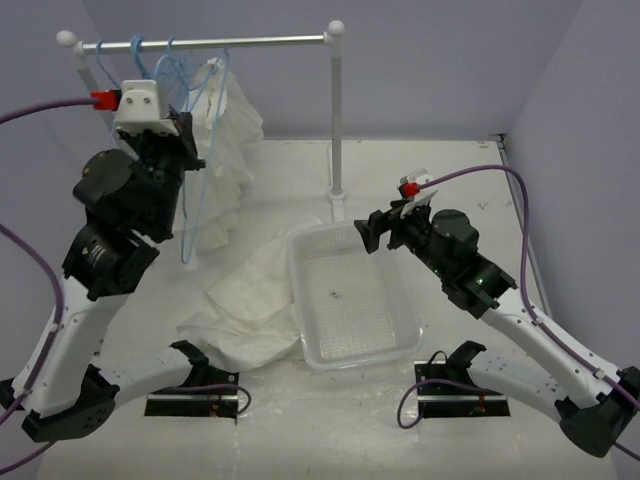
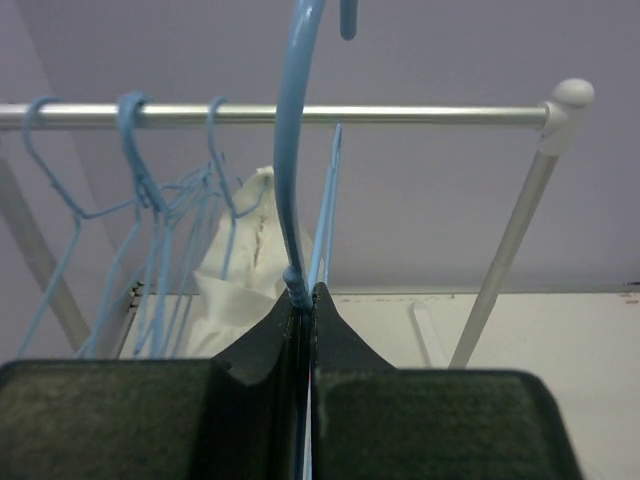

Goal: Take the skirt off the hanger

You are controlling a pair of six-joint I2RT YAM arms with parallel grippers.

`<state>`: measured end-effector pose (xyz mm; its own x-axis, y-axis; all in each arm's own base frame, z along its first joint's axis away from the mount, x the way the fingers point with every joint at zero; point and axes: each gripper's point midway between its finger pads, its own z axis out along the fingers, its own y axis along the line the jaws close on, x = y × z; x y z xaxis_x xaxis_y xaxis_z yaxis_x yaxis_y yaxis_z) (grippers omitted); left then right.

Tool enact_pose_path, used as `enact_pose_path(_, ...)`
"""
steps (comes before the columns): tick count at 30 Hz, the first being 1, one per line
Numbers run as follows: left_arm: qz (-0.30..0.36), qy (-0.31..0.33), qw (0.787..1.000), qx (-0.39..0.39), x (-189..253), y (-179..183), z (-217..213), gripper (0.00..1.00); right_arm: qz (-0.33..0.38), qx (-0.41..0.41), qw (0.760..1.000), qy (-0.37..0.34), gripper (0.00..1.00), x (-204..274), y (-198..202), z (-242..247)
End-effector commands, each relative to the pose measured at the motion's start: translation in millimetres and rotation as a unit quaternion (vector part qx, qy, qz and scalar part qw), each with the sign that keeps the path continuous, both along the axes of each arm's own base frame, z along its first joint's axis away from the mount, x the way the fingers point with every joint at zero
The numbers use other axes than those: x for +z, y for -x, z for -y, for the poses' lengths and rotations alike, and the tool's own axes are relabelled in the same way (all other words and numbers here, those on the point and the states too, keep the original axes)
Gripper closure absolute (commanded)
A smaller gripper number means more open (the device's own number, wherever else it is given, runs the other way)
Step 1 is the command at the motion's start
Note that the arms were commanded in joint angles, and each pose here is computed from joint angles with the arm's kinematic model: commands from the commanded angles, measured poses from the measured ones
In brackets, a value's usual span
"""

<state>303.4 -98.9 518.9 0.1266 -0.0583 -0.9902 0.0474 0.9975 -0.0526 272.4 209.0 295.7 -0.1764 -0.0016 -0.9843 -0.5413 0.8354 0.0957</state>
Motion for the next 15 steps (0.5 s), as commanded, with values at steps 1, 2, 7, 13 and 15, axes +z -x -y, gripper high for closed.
enact_pose_path(1,0.014,-0.030,0.999,0.032,13,32,-37,1.00,0.003,-0.002,1.000,0.007,0.01,-2,-3,0)
enact_pose_path(2,0.018,-0.037,0.998,0.042,16,38,-45,1.00,0.001,-0.001,1.000,0.008,0.01,-2,-3,-1)
enact_pose_path(7,0.014,-0.050,0.995,0.091,22,67,-82,1.00,-0.009,0.017,1.000,0.008,0.01,-5,-3,-9)
enact_pose_path(13,-0.005,-0.071,0.985,0.160,22,89,-119,1.00,-0.021,0.027,0.999,0.005,0.01,-6,-2,-14)
enact_pose_path(15,-0.015,-0.080,0.982,0.173,15,93,-126,1.00,-0.024,0.028,0.999,0.006,0.01,-8,-2,-15)
